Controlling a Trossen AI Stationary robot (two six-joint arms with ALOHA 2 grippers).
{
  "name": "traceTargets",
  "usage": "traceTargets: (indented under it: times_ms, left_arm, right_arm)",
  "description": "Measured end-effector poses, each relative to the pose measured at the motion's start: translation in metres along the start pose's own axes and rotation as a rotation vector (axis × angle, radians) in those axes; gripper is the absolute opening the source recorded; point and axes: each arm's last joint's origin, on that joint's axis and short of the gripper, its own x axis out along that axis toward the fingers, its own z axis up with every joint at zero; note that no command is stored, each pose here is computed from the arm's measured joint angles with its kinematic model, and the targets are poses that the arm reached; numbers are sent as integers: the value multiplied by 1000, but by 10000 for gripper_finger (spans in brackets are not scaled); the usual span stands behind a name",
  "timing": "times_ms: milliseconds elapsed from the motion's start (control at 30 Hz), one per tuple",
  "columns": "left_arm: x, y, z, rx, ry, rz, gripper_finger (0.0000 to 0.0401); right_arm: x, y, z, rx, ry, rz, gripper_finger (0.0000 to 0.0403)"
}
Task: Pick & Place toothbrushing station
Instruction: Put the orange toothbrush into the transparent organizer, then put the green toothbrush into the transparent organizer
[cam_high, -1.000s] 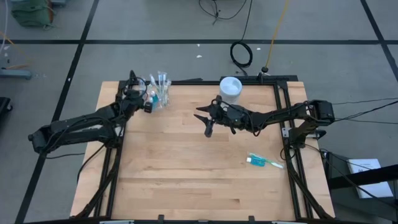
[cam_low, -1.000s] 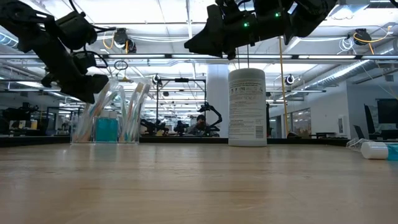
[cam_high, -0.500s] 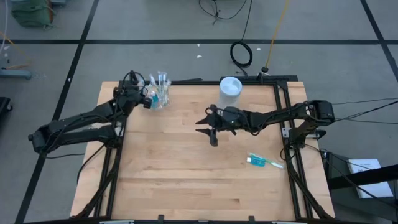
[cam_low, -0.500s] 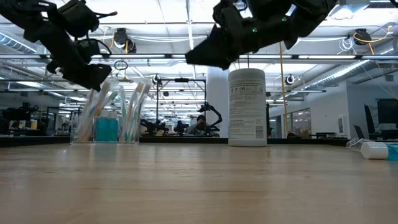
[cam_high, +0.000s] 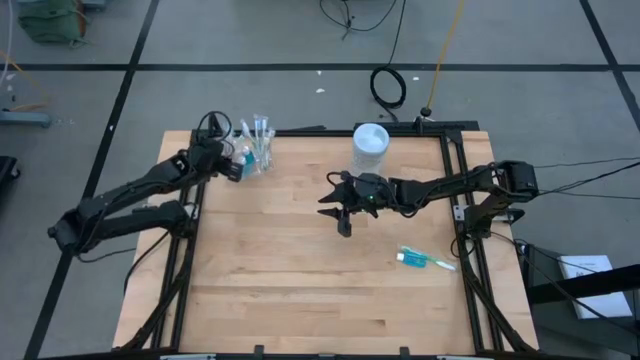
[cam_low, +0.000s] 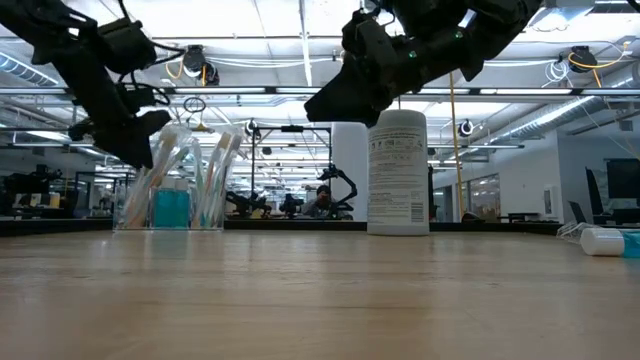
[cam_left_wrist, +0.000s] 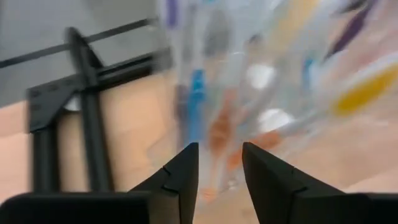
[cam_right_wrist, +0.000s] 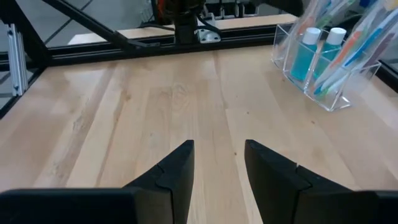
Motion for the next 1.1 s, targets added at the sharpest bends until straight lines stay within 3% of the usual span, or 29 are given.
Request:
traceTargets:
  times_ms: [133, 300, 500, 767, 933, 1100]
  left_arm:
    - [0, 8, 2, -13, -19, 93, 121]
    - [-5, 12, -2, -22, 0, 85, 112]
    - [-17, 13, 1, -114, 16, 37, 111]
    - [-29, 7, 13, -101, 23, -104, 111]
    - [-42, 3, 19, -24, 10, -131, 111]
    - [-48, -7, 20, 15, -42, -213, 111]
  right_arm:
    - [0, 1, 0, 0, 0, 2, 137]
    - [0, 4, 2, -10, -24, 11, 137]
    - [0, 4, 2, -17, -23, 13, 137]
    - [0, 8, -1, -11, 4, 37, 136]
    - [-6, 28, -20, -3, 217, 109, 125]
    - [-30, 42, -41, 155, 545, 66, 125]
